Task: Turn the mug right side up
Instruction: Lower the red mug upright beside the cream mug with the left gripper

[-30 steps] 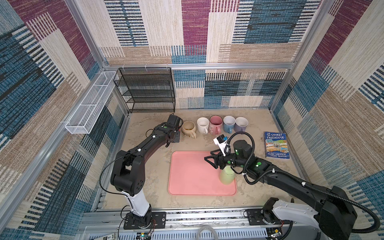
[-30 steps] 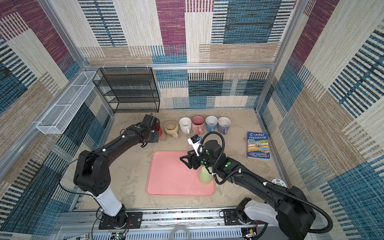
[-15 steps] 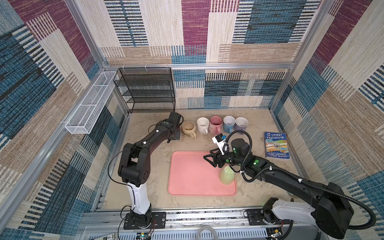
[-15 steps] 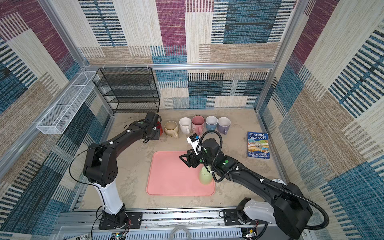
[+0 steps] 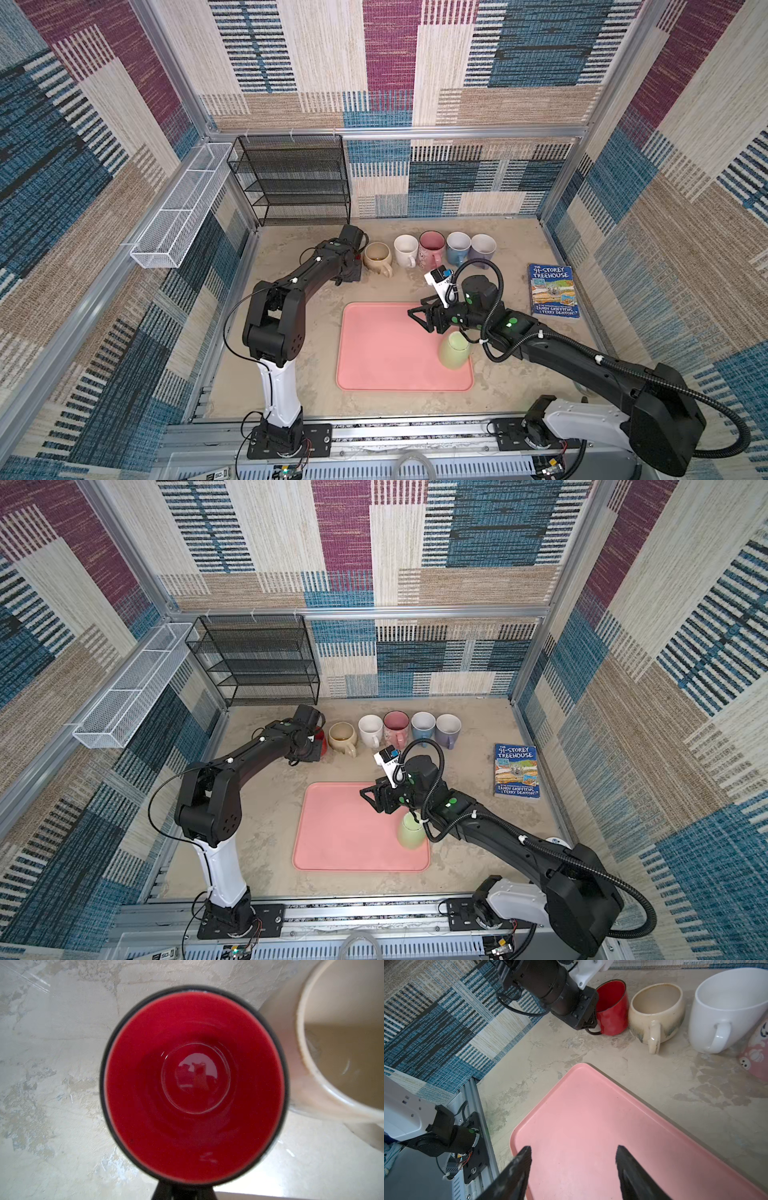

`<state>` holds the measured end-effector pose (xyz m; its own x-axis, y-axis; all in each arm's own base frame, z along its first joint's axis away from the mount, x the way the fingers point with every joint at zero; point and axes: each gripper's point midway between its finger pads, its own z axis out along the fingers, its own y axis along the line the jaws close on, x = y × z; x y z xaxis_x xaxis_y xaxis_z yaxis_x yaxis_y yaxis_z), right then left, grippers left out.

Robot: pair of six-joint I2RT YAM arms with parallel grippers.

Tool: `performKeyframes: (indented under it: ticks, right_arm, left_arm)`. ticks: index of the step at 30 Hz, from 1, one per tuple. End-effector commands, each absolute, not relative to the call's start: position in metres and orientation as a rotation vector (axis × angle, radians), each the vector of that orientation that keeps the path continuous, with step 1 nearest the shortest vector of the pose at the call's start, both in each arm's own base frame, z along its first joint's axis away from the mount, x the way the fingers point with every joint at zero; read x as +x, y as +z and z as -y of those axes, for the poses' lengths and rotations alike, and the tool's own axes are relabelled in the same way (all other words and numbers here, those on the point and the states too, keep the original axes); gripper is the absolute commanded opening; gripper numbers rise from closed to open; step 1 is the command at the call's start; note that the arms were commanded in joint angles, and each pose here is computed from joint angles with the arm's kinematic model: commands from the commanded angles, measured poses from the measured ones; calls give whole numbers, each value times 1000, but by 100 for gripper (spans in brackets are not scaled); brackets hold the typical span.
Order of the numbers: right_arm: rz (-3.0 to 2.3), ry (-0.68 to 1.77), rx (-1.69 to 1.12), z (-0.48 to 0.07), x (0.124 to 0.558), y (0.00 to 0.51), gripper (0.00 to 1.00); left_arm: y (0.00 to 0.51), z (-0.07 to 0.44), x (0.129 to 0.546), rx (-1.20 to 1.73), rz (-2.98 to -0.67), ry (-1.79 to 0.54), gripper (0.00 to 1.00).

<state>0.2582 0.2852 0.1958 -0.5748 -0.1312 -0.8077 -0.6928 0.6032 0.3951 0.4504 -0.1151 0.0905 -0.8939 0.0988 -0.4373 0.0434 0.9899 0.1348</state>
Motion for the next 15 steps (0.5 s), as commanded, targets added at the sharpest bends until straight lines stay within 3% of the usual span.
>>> performKeyframes:
  ticks: [1, 7, 15]
  right_arm:
    - [-2035, 921, -650, -285, 261, 202, 67]
    - [-2039, 913, -645, -284, 261, 200, 67]
    - [-2035, 903, -635, -280, 259, 203, 67]
  left_arm:
    - [95, 116, 455, 106, -2661, 166, 0]
    - [91, 114, 453, 100, -2679, 183, 0]
    - [90, 115, 453, 107, -2694, 180, 13]
